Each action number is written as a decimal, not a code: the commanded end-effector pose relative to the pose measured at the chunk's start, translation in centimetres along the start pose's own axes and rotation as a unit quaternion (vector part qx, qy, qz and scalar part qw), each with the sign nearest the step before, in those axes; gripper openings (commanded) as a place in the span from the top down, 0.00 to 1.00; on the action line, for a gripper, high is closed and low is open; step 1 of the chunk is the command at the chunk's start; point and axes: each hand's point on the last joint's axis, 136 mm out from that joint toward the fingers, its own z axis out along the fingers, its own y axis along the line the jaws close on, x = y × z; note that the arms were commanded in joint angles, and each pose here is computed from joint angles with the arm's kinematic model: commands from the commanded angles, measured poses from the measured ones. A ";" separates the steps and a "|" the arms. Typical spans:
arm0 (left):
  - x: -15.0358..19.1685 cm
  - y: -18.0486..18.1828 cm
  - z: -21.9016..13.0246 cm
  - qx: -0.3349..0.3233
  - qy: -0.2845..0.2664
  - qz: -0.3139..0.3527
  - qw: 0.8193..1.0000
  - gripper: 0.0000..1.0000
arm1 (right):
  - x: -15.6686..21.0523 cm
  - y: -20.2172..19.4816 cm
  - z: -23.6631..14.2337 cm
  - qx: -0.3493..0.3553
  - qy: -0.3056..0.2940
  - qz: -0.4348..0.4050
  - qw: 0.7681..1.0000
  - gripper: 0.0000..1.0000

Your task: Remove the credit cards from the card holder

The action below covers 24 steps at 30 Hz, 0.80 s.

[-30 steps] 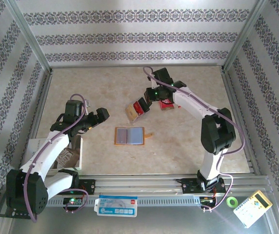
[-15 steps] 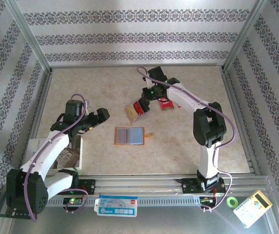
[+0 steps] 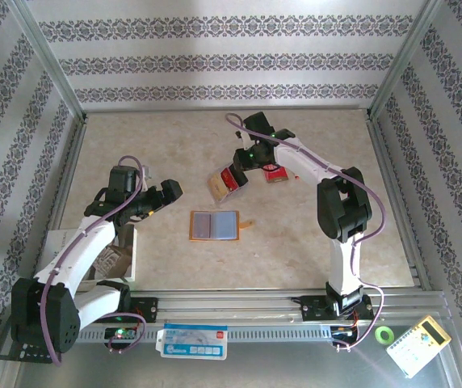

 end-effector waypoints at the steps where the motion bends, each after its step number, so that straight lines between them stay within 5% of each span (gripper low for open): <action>1: -0.2 0.2 0.1 0.002 -0.001 -0.006 1.000 0.00 | -1.4 0.9 -4.2 0.010 -0.041 0.011 0.999 0.62; 11: -0.8 1.7 0.4 -0.025 -0.025 -0.024 0.999 0.00 | 5.7 4.2 -6.1 0.011 -0.034 0.088 0.995 0.50; 24: -0.9 2.2 0.7 -0.020 -0.029 -0.045 0.998 0.00 | 13.3 12.1 0.3 -0.059 0.021 0.122 0.991 0.50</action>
